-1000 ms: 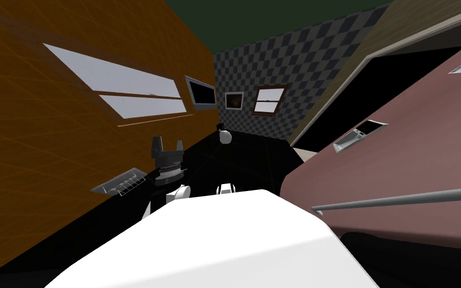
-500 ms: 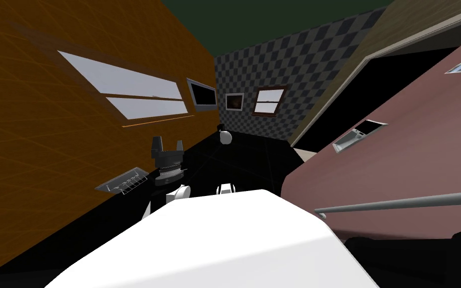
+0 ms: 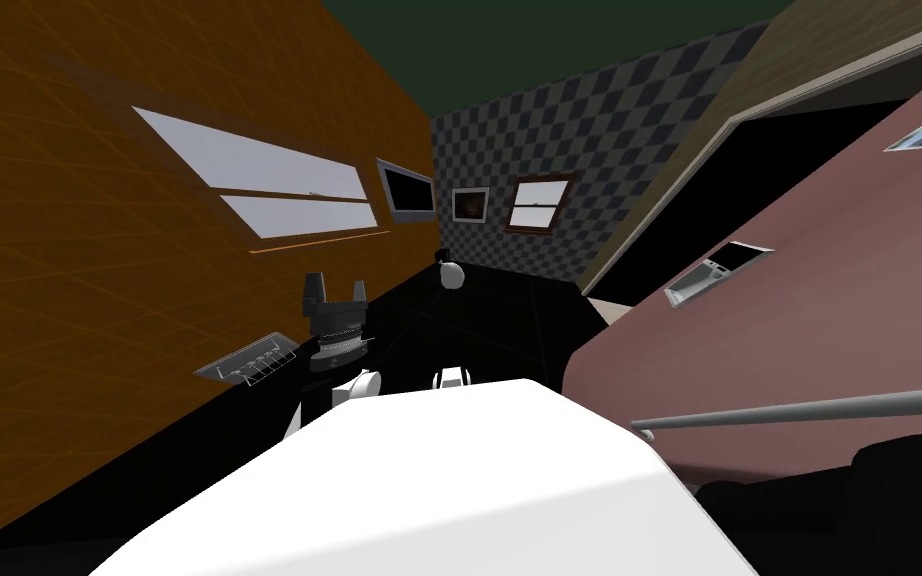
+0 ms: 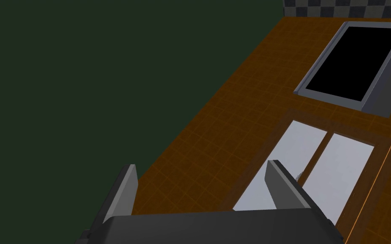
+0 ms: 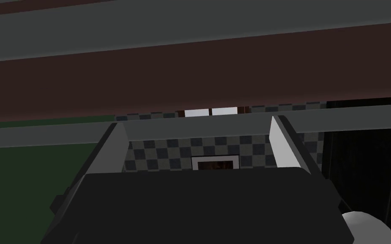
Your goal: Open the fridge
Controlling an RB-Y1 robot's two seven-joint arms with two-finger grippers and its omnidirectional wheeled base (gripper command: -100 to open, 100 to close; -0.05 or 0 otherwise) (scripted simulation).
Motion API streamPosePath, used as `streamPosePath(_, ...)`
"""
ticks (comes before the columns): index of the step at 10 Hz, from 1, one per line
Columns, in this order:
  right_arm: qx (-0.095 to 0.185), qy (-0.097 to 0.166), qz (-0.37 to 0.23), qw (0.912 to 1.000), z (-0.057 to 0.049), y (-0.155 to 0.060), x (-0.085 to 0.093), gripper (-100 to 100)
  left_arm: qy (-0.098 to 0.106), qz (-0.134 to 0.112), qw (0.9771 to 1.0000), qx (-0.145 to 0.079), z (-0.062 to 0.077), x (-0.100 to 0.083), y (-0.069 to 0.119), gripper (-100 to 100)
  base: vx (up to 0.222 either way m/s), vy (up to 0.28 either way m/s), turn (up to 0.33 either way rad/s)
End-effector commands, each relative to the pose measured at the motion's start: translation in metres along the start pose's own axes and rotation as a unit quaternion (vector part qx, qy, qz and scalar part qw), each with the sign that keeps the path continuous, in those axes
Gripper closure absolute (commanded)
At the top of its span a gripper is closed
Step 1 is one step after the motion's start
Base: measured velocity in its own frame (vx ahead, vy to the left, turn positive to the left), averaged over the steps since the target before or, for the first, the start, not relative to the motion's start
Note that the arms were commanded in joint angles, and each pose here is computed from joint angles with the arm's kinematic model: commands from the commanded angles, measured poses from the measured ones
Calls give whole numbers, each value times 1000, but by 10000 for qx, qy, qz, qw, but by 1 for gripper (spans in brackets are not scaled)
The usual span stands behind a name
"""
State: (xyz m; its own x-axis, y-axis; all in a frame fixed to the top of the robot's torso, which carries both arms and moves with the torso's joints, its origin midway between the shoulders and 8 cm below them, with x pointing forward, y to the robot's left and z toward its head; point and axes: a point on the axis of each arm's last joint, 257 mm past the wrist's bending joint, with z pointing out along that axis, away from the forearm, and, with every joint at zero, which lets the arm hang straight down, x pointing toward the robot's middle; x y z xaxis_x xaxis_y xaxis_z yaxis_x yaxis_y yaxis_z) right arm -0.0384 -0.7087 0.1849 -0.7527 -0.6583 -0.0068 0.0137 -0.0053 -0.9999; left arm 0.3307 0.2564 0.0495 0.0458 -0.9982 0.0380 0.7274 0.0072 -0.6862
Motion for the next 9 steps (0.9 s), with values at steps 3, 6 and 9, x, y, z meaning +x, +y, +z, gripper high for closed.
streamPosePath(3,15,-117,-37,9999,8,-32,-20,-100,0,1,10000,0,0,0,0,0,-2,-34,61)
streamPosePath(6,-21,-130,-21,9999,7,-30,-22,-100,0,0,10000,0,0,0,0,0,-13,-2,4)
streamPosePath(9,-28,191,-19,9998,0,-30,0,100,-1,0,10000,-2,0,0,0,0,179,48,-6)
